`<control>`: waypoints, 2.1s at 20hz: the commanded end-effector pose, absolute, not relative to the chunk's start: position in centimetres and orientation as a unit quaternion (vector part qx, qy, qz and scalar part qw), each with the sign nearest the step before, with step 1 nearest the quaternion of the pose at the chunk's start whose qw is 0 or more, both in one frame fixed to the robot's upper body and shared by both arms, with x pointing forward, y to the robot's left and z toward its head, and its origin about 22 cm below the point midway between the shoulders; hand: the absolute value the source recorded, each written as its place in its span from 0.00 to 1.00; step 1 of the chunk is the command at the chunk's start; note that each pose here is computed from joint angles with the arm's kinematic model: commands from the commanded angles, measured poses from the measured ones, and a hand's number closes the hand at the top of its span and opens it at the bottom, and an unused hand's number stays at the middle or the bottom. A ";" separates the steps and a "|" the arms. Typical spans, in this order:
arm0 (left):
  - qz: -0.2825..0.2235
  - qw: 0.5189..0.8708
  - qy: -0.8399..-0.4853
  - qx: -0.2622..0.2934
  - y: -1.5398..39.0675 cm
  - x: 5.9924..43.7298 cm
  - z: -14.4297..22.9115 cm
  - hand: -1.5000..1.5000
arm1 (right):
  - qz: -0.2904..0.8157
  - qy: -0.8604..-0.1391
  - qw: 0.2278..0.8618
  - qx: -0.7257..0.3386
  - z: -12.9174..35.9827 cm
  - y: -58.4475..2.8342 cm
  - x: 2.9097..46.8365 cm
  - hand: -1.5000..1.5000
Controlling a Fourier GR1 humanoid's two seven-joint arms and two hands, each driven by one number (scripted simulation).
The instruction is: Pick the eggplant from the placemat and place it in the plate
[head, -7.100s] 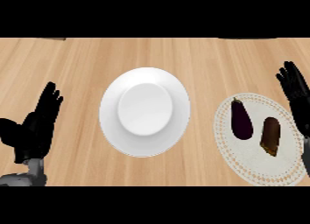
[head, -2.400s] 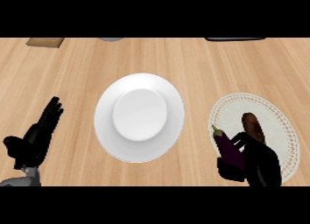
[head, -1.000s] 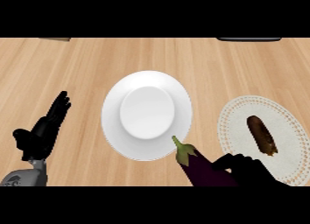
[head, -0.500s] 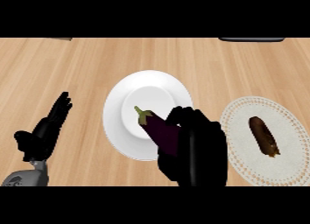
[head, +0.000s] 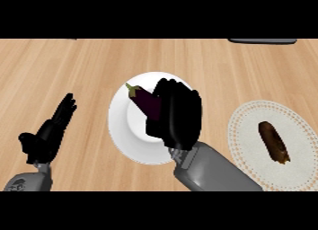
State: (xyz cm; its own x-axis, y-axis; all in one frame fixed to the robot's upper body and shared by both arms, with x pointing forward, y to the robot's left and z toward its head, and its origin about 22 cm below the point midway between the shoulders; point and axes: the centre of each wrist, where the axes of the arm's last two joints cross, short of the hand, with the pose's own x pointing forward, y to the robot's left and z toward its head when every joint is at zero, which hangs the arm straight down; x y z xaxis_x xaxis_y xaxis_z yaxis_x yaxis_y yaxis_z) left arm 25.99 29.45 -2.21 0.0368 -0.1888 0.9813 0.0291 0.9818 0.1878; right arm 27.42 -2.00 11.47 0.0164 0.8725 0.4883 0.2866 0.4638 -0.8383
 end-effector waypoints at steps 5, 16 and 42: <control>-0.076 0.713 -0.695 0.054 28.4 26.6 -1.5 0.50 | 0.143 -0.609 0.643 -0.443 9.7 -1.6 31.2 0.00; -0.081 0.717 -0.690 0.055 29.6 26.1 -1.8 0.50 | -0.038 -0.682 0.632 -0.366 8.2 -4.0 31.8 0.00; -0.055 0.718 -0.690 0.071 31.9 26.3 -1.2 0.50 | -0.044 -0.729 0.620 -0.285 -0.8 -17.7 16.3 0.00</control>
State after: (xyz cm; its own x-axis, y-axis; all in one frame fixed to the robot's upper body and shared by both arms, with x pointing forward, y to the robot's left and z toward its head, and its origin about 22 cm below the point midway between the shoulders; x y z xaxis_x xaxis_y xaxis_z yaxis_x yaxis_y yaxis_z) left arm 25.54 31.03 -1.98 0.0474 -0.1824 0.9821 -0.0097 0.9830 0.1831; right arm 16.95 -17.65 1.54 -0.0702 0.3554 0.9321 0.4824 0.8300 -0.2801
